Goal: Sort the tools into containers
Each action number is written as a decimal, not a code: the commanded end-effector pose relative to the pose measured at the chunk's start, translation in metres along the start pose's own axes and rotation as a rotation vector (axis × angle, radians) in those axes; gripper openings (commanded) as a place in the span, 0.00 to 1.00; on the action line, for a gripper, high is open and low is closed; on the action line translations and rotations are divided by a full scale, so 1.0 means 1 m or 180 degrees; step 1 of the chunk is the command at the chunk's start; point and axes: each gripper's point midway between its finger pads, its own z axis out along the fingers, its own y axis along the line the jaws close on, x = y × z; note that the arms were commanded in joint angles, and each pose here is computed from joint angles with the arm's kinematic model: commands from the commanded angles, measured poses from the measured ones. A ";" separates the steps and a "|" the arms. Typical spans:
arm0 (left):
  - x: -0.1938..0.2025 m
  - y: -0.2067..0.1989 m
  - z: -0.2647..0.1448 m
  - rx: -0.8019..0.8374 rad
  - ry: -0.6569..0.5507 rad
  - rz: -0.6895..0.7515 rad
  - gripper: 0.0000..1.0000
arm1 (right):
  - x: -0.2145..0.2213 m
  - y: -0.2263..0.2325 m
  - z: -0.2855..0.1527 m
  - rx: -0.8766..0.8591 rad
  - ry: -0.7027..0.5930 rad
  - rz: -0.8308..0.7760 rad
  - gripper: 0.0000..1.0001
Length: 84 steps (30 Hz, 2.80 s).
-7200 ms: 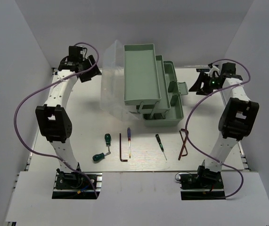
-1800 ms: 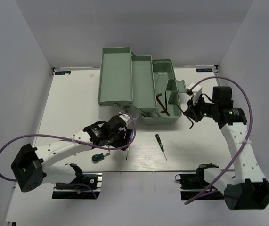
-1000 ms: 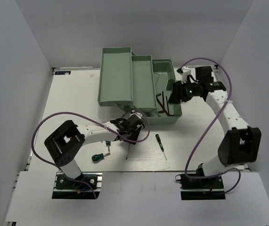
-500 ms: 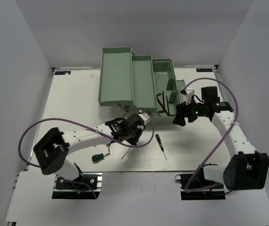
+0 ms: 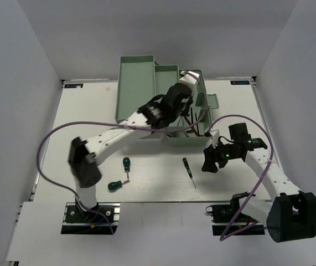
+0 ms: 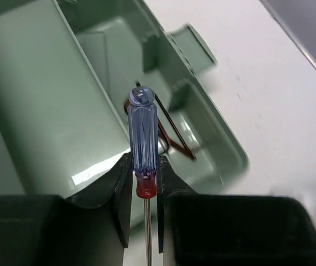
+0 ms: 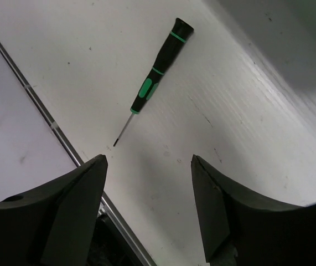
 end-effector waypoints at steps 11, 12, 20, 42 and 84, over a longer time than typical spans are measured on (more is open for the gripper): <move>-0.017 0.092 0.073 -0.1155 0.0107 0.0118 0.00 | -0.013 0.026 0.031 -0.0170 -0.0021 -0.0224 0.69; -0.022 0.096 0.070 -0.1143 0.0050 0.0072 0.00 | -0.011 0.030 0.034 -0.0182 0.0029 -0.0238 0.69; -0.014 0.113 0.082 -0.1033 0.0148 0.0006 0.04 | -0.025 0.013 0.065 0.0168 0.0082 -0.0143 0.69; 0.041 0.145 -0.133 -0.0876 -0.0132 -0.0807 0.38 | 0.037 -0.010 0.105 0.1037 0.0506 0.0258 0.24; 0.308 0.160 -0.115 -0.1476 0.1602 -0.1057 0.77 | -0.279 -0.028 0.001 0.1298 -0.1277 -0.0203 0.76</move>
